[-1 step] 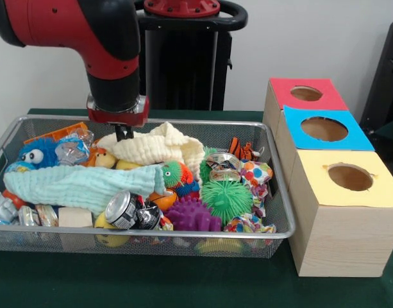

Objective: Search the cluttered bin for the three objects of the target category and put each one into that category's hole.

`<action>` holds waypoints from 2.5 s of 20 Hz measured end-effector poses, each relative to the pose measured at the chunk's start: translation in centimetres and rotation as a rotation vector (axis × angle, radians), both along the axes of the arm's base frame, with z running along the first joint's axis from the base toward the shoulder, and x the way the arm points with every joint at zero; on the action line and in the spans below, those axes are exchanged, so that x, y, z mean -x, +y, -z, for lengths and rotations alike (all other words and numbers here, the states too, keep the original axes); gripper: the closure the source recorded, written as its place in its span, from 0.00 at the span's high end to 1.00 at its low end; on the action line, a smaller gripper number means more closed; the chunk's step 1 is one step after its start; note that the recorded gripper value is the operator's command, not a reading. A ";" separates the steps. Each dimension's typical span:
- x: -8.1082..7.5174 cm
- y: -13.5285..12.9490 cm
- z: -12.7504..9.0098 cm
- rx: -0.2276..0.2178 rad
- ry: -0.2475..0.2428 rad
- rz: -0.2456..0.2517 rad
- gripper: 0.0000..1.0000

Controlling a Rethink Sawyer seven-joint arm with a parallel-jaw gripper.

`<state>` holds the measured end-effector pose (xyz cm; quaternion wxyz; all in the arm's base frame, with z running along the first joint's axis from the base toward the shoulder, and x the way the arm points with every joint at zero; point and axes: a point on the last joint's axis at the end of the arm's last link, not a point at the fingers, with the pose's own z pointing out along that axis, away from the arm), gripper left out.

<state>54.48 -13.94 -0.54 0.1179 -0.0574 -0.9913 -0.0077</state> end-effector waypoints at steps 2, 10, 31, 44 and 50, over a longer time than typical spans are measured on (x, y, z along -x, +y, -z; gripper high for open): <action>-0.4 -0.1 0.9 -0.004 0.001 0.006 0.00; -1.3 -0.3 0.7 0.020 -0.035 -0.016 0.00; -9.8 -0.5 5.0 0.166 -0.300 -0.123 0.00; -9.3 -1.9 3.5 0.128 -0.265 -0.020 0.00; -8.3 -3.2 0.9 0.109 -0.264 0.048 0.00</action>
